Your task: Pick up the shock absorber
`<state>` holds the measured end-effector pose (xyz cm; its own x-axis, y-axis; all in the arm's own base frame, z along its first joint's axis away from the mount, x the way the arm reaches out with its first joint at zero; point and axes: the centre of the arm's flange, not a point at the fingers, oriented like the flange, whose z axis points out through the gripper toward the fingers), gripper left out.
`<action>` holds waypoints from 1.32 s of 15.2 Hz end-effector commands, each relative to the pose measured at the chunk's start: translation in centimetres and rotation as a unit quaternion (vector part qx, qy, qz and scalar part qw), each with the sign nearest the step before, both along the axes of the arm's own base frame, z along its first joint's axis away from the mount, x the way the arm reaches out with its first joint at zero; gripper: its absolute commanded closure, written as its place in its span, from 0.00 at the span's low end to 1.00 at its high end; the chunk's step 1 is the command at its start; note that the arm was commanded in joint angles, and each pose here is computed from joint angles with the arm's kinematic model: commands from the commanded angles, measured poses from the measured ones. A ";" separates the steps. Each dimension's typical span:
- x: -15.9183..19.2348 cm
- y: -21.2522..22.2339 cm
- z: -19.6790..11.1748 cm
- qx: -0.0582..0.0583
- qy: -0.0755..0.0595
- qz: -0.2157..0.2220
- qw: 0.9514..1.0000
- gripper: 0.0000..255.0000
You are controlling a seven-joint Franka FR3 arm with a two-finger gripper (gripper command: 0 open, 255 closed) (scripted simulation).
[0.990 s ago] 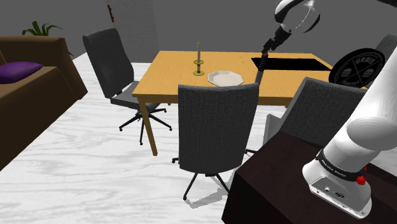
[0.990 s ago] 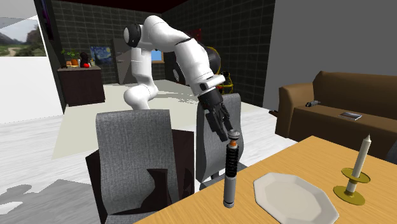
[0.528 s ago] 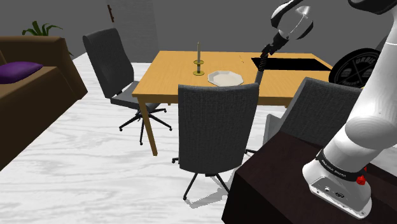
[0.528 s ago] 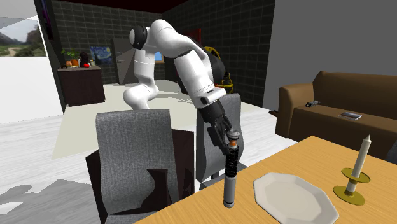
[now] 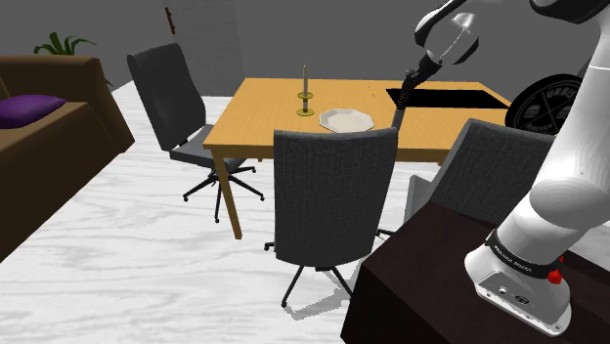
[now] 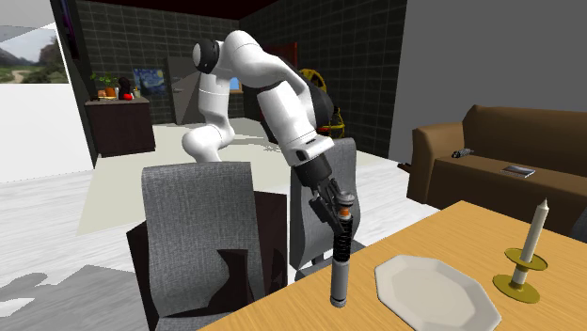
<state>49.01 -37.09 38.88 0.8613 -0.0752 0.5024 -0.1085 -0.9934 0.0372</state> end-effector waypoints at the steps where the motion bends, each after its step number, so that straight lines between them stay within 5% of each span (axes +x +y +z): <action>1: 0.0 0.0 -0.1 0.000 0.001 0.000 1.000 1.00; 5: -0.1 0.0 0.0 0.000 0.001 0.000 1.000 1.00; 20: -0.1 0.0 7.9 0.000 0.001 0.000 1.000 1.00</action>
<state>48.98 -37.17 46.23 0.8620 -0.0754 0.5014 -0.1085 -0.9934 0.0371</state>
